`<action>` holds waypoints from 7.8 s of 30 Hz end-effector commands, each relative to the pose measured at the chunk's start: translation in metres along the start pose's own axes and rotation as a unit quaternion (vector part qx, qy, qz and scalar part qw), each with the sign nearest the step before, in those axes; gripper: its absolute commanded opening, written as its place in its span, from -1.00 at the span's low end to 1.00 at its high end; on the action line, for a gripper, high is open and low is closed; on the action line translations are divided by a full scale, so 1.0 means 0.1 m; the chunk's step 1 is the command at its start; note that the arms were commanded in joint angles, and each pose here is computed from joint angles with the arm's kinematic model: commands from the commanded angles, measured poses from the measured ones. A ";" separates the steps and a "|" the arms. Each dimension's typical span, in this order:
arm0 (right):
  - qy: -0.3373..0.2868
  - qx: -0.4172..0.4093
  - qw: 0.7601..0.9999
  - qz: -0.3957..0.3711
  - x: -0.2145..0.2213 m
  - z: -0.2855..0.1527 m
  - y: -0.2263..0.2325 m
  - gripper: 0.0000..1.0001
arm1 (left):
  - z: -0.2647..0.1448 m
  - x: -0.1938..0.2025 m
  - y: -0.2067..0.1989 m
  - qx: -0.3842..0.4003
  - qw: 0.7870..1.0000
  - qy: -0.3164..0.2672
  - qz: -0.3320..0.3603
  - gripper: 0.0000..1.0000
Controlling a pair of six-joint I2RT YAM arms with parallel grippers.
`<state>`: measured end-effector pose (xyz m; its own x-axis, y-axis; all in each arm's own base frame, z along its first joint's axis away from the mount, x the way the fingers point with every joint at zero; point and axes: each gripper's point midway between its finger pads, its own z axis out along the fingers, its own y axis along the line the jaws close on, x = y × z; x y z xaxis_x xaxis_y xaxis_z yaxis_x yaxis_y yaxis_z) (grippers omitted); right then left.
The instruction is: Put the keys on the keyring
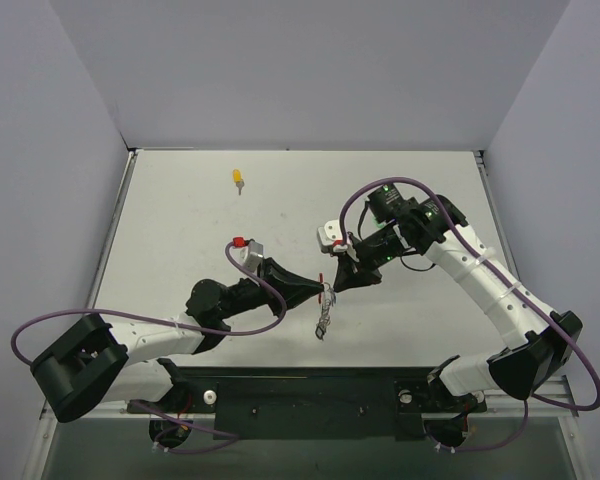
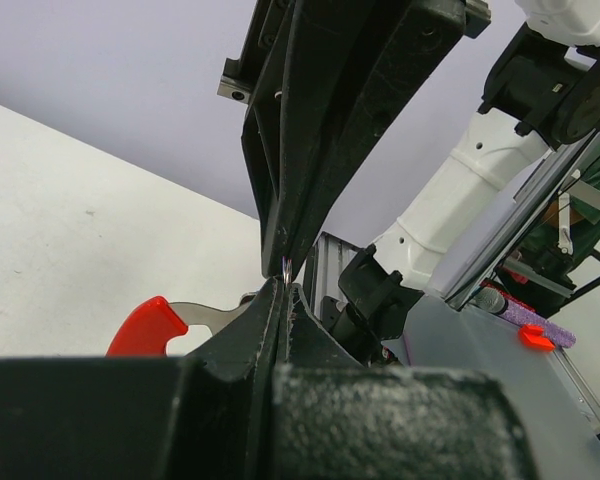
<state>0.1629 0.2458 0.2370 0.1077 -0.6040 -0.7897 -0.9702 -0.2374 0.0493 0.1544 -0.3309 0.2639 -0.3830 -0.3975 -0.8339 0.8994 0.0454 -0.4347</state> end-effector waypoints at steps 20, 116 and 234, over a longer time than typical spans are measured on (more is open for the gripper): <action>-0.017 -0.009 1.000 0.006 -0.09 0.00 0.05 -1.00 | 0.03 -0.29 -0.19 0.040 0.997 -0.055 0.035 -1.00; -0.098 0.054 0.986 0.127 -0.59 -0.13 -0.28 -1.00 | -0.16 -0.97 -0.24 -0.018 0.977 -0.200 0.072 -1.00; 0.315 0.170 0.845 0.399 2.88 -0.57 -0.93 -0.52 | -0.64 -0.44 0.05 -0.084 0.986 -0.057 0.133 -1.00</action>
<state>0.2979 0.0518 0.0175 -0.6019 -0.7937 -0.0883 -0.7962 0.5880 0.1424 0.1650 -0.2595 0.2551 -0.1539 -0.4003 -0.9034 0.9005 0.3195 -0.2950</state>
